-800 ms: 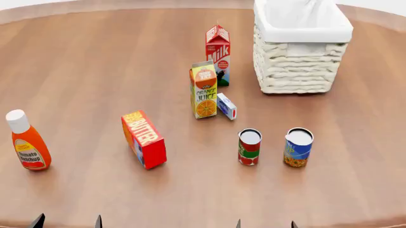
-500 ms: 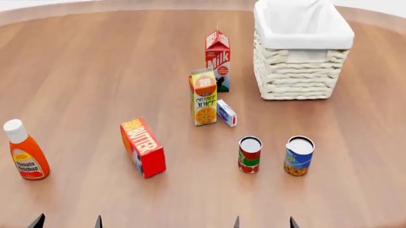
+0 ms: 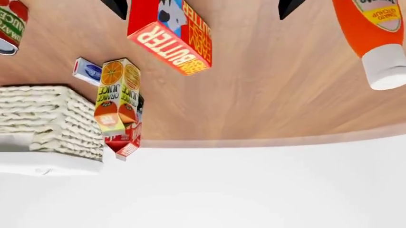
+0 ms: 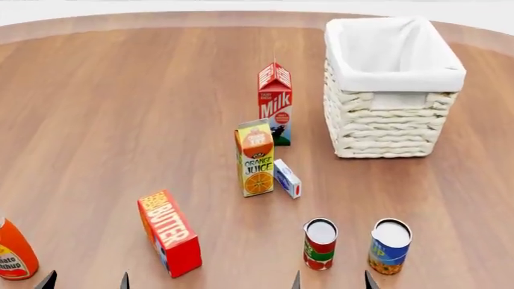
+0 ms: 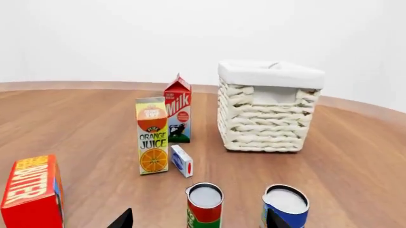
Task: Pick up the orange juice, and put it in the basket.
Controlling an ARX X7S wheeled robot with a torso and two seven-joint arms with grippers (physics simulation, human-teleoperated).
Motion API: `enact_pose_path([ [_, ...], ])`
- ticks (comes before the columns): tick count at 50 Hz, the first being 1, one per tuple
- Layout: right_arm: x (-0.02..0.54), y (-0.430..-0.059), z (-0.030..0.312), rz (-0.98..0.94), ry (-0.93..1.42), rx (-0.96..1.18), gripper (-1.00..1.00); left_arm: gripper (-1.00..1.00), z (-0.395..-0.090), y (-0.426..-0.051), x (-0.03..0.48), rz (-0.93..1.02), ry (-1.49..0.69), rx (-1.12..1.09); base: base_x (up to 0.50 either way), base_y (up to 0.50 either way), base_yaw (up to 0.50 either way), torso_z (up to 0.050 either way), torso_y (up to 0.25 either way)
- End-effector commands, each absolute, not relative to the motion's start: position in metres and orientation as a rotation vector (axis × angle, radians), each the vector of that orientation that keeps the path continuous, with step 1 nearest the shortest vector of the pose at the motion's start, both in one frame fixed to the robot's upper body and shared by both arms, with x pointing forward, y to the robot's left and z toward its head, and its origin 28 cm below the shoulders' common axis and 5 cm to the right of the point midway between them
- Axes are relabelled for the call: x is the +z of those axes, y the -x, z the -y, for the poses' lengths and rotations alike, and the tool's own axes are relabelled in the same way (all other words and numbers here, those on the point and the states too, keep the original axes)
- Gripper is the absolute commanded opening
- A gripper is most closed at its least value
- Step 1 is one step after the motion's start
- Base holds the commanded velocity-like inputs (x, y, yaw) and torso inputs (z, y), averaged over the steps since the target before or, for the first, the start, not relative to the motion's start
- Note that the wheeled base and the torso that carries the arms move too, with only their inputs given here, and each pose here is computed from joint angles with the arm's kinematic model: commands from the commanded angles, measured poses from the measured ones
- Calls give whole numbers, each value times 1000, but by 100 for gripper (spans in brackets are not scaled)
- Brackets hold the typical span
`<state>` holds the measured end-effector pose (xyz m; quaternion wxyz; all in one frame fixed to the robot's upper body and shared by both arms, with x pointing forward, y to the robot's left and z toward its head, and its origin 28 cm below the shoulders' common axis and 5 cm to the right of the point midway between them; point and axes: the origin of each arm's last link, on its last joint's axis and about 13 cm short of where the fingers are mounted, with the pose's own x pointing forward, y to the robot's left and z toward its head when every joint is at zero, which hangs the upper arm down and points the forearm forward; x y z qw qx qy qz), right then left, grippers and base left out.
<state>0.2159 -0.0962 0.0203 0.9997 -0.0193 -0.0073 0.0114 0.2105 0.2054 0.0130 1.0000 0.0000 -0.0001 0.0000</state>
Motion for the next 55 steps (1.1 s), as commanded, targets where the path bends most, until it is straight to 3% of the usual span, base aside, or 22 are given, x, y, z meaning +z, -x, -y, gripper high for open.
enact_pose_path([
  [1,22,-215,96,21,47,25,100,100,-205,-211,13,0,0,0,359,0,0,0,0],
  [55,23,-213,97,36,40,24,100,100,-205,-211,13,0,0,0,368,0,0,0,0],
])
